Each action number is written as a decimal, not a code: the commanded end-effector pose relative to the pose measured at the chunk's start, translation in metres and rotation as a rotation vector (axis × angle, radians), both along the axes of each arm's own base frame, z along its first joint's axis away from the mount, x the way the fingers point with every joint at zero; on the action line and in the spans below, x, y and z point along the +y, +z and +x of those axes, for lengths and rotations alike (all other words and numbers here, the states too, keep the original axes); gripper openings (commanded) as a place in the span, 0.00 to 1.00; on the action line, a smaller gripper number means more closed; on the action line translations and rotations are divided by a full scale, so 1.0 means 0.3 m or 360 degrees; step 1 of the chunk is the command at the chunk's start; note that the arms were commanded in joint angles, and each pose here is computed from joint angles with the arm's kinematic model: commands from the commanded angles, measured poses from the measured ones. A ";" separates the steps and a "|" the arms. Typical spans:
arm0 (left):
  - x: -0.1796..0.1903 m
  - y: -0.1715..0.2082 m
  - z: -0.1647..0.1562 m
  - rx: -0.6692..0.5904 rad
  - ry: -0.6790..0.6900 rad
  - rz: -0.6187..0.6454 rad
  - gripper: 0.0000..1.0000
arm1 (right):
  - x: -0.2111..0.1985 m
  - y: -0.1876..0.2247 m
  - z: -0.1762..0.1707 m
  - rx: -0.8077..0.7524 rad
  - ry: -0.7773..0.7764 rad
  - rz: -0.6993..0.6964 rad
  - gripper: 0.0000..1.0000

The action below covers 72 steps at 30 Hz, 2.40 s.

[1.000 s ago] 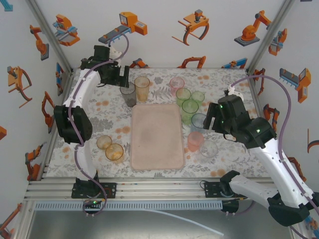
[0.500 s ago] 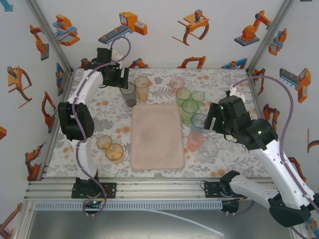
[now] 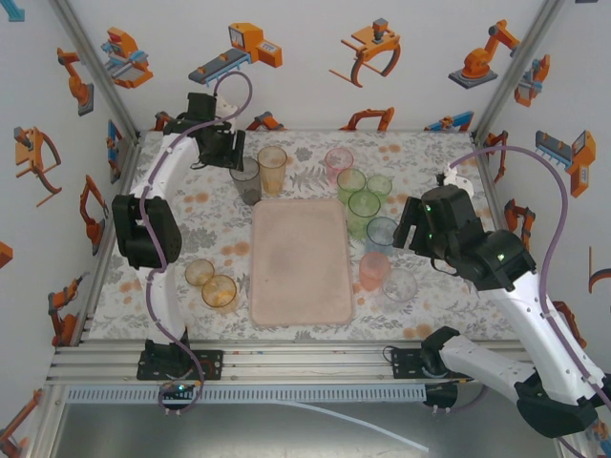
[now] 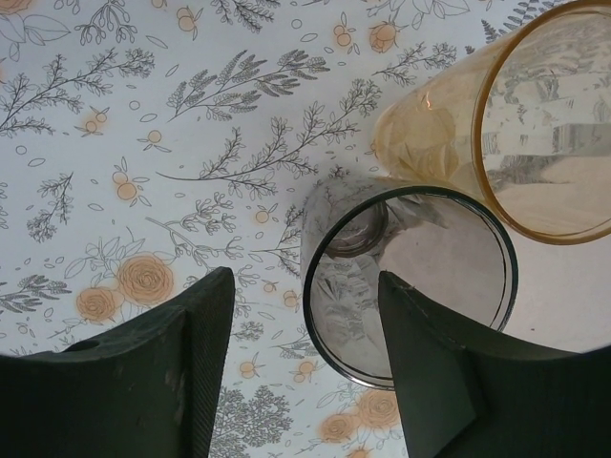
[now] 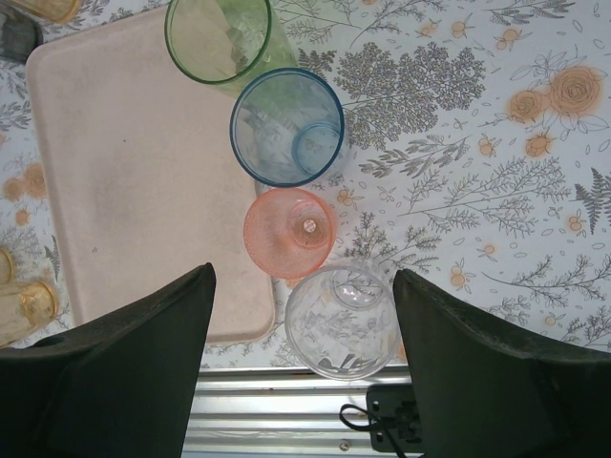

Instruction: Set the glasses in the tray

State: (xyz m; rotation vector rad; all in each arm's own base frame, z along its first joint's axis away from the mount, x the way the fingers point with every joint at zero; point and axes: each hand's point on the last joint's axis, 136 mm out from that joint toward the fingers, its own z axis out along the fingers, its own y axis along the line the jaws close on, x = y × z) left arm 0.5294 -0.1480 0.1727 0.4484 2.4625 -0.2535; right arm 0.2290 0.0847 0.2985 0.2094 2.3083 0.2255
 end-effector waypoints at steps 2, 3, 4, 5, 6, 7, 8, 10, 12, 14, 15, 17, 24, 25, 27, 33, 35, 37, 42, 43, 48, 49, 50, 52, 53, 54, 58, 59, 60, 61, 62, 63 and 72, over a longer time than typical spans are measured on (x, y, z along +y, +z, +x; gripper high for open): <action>-0.025 -0.051 -0.001 0.0027 -0.0040 0.0030 0.55 | -0.009 -0.003 -0.002 -0.0005 -0.0028 -0.0007 0.69; -0.028 -0.055 -0.002 0.0031 -0.0043 0.0032 0.54 | -0.008 -0.004 -0.003 -0.0004 -0.0027 -0.0006 0.69; -0.027 -0.052 -0.001 0.0026 -0.0042 0.0036 0.53 | -0.009 -0.004 -0.003 -0.0005 -0.0027 -0.0005 0.69; -0.029 -0.054 -0.003 0.0026 -0.0046 0.0042 0.53 | -0.010 -0.005 -0.004 -0.0005 -0.0030 -0.0004 0.69; -0.032 -0.053 -0.002 0.0022 -0.0052 0.0049 0.53 | -0.010 -0.007 -0.005 -0.0003 -0.0029 -0.0006 0.69; -0.031 -0.055 -0.004 0.0022 -0.0053 0.0057 0.53 | -0.010 -0.007 -0.005 -0.0005 -0.0030 -0.0001 0.68; -0.030 -0.056 -0.003 0.0020 -0.0051 0.0068 0.53 | -0.009 -0.006 -0.005 -0.0006 -0.0029 0.0002 0.68; -0.029 -0.058 -0.003 0.0019 -0.0046 0.0081 0.51 | -0.006 -0.007 -0.005 -0.0004 -0.0024 0.0006 0.68; -0.028 -0.061 -0.005 0.0023 -0.0045 0.0082 0.48 | -0.007 -0.008 -0.005 -0.0004 -0.0025 0.0005 0.68; -0.026 -0.064 -0.006 0.0026 -0.0043 0.0084 0.45 | -0.007 -0.010 -0.006 -0.0003 -0.0025 0.0005 0.67; -0.026 -0.063 -0.006 0.0024 -0.0040 0.0084 0.43 | -0.007 -0.010 -0.007 -0.0003 -0.0024 0.0006 0.68; -0.025 -0.065 -0.008 0.0024 -0.0035 0.0086 0.42 | -0.008 -0.010 -0.009 -0.0008 -0.0023 0.0012 0.68; -0.018 -0.049 -0.010 0.0008 -0.0024 0.0096 0.32 | -0.006 -0.022 -0.008 -0.0007 -0.0025 0.0019 0.67; -0.017 -0.049 -0.010 0.0008 -0.0022 0.0096 0.31 | -0.004 -0.023 -0.008 -0.0007 -0.0023 0.0020 0.68; -0.016 -0.050 -0.011 0.0009 -0.0020 0.0099 0.29 | -0.004 -0.025 -0.006 -0.0007 -0.0025 0.0020 0.67; -0.010 -0.047 -0.013 0.0004 -0.0013 0.0110 0.25 | 0.002 -0.027 -0.003 -0.0008 -0.0016 0.0029 0.67; -0.007 -0.047 -0.012 0.0003 -0.0003 0.0115 0.25 | 0.004 -0.028 -0.003 -0.0007 -0.0014 0.0032 0.67; 0.000 -0.045 -0.011 0.0001 0.0015 0.0123 0.23 | 0.004 -0.032 -0.002 -0.0005 -0.0015 0.0030 0.67; -0.005 -0.035 -0.021 0.0000 0.0010 0.0104 0.18 | 0.007 -0.038 -0.001 -0.0006 -0.0015 0.0039 0.67; -0.005 -0.034 -0.022 0.0000 0.0010 0.0104 0.15 | 0.007 -0.038 0.000 -0.0008 -0.0015 0.0040 0.67; -0.002 -0.018 -0.025 -0.0015 0.0010 0.0104 0.14 | 0.013 -0.040 0.005 -0.0006 -0.0011 0.0043 0.67; 0.000 -0.015 -0.027 -0.0016 0.0009 0.0107 0.14 | 0.015 -0.040 0.007 -0.0005 -0.0009 0.0044 0.67; 0.001 -0.012 -0.029 -0.0019 0.0010 0.0114 0.13 | 0.016 -0.041 0.008 -0.0005 -0.0010 0.0045 0.67; 0.009 -0.004 -0.031 -0.0026 0.0017 0.0133 0.10 | 0.017 -0.040 0.008 -0.0007 -0.0007 0.0047 0.67; 0.017 -0.001 -0.032 -0.0027 0.0026 0.0149 0.10 | 0.018 -0.042 0.009 -0.0007 -0.0006 0.0049 0.67; 0.024 0.001 -0.032 -0.0028 0.0033 0.0165 0.09 | 0.020 -0.041 0.009 -0.0007 -0.0003 0.0050 0.67; 0.044 0.017 -0.038 -0.0038 0.0054 0.0213 0.07 | 0.023 -0.045 0.011 -0.0006 0.0000 0.0054 0.67; 0.044 0.021 -0.043 -0.0036 0.0050 0.0215 0.08 | 0.024 -0.047 0.012 -0.0006 0.0001 0.0054 0.67; 0.045 0.029 -0.045 -0.0042 0.0050 0.0214 0.07 | 0.023 -0.047 0.012 -0.0008 -0.0002 0.0056 0.67; 0.046 0.034 -0.047 -0.0045 0.0052 0.0215 0.08 | 0.024 -0.048 0.013 -0.0008 -0.0002 0.0056 0.67; 0.048 0.043 -0.050 -0.0051 0.0052 0.0213 0.07 | 0.025 -0.050 0.013 -0.0006 0.0001 0.0055 0.67; 0.049 0.046 -0.052 -0.0051 0.0052 0.0214 0.08 | 0.025 -0.052 0.013 -0.0003 -0.0001 0.0054 0.67; 0.058 0.098 -0.093 -0.0048 0.0054 0.0208 0.08 | 0.019 -0.043 0.012 -0.0017 -0.0001 0.0045 0.67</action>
